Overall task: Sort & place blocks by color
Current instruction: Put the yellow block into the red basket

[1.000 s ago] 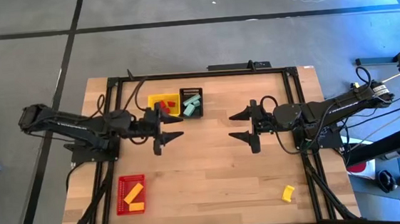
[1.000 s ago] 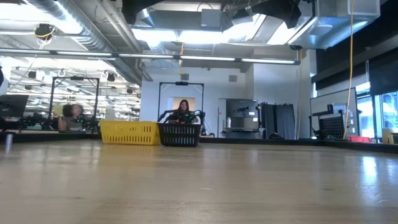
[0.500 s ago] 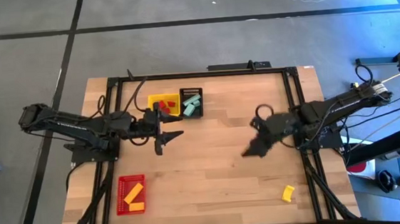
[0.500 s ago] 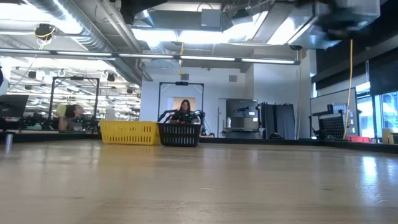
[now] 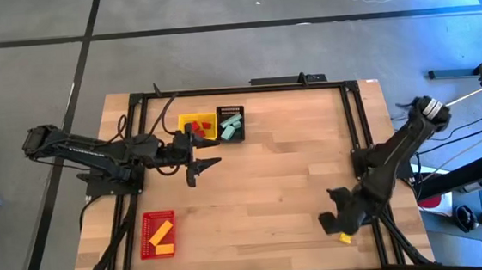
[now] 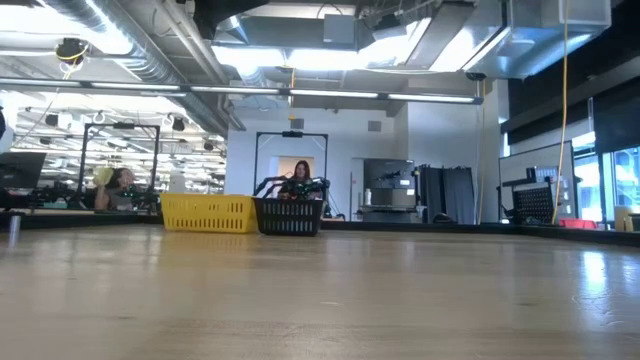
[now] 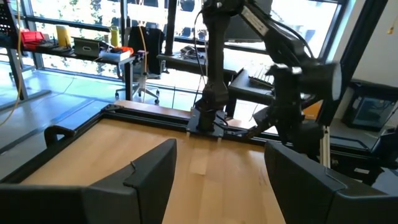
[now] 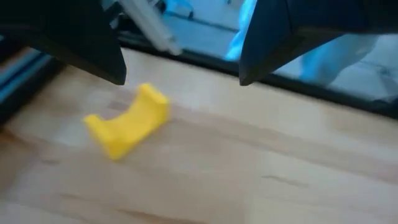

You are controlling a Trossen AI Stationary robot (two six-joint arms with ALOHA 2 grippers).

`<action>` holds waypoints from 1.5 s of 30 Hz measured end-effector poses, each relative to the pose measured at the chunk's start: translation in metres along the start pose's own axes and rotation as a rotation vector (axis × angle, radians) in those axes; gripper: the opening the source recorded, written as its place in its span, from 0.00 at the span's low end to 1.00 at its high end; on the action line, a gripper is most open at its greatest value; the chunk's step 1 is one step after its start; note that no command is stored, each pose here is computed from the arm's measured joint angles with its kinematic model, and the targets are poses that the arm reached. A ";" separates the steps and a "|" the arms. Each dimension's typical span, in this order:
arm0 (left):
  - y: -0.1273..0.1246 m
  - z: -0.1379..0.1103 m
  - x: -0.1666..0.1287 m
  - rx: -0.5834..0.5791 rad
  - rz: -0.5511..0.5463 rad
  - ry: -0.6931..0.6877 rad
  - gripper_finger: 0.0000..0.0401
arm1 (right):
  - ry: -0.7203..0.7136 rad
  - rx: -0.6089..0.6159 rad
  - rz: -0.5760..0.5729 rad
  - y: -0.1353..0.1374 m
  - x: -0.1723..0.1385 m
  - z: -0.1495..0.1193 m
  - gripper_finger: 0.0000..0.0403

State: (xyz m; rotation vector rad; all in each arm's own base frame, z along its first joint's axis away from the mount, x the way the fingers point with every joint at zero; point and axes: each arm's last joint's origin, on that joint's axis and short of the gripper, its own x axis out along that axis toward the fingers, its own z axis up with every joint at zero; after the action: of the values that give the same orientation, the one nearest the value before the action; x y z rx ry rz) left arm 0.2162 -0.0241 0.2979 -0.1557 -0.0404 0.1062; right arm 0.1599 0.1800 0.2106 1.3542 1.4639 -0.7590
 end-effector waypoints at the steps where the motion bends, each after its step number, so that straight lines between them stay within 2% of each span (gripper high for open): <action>1: 0.000 0.000 0.000 0.000 0.000 0.000 0.59 | -0.015 0.005 -0.035 -0.003 0.007 -0.003 0.78; 4: 0.000 0.000 0.000 0.000 0.000 0.000 0.59 | -0.049 0.010 -0.137 -0.010 0.024 -0.008 0.78; 6: 0.000 0.000 0.000 0.000 0.001 0.000 0.59 | -0.054 -0.046 -0.162 -0.011 0.031 -0.010 0.78; 9: 0.000 0.000 0.000 0.000 0.015 -0.002 0.59 | -0.045 -0.188 -0.152 -0.009 0.037 -0.012 0.78; 13: 0.001 0.000 0.000 0.000 0.027 -0.005 0.59 | -0.020 -0.394 -0.078 -0.003 0.038 -0.017 0.78; 21: 0.001 0.000 0.000 -0.002 0.027 -0.005 0.59 | 0.059 -0.581 -0.070 -0.005 0.056 -0.032 0.78; 29: 0.006 0.001 0.001 -0.006 0.051 -0.011 0.59 | 0.030 -0.588 -0.134 -0.008 0.082 -0.034 0.77; 38: 0.007 0.003 0.001 -0.012 0.053 -0.023 0.59 | -0.018 -0.579 -0.187 -0.002 0.066 -0.042 0.66; 42: 0.007 0.003 0.001 -0.034 0.052 -0.023 0.59 | -0.064 -0.588 -0.136 0.004 0.063 -0.046 0.64; 45: 0.007 0.003 0.001 -0.034 0.053 -0.023 0.59 | -0.089 -0.582 -0.168 0.003 0.070 -0.043 0.64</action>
State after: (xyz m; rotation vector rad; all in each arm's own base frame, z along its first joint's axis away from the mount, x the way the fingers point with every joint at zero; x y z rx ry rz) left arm 0.2167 -0.0171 0.2994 -0.1898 -0.0606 0.1598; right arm 0.1587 0.2454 0.1613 0.7550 1.5789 -0.4356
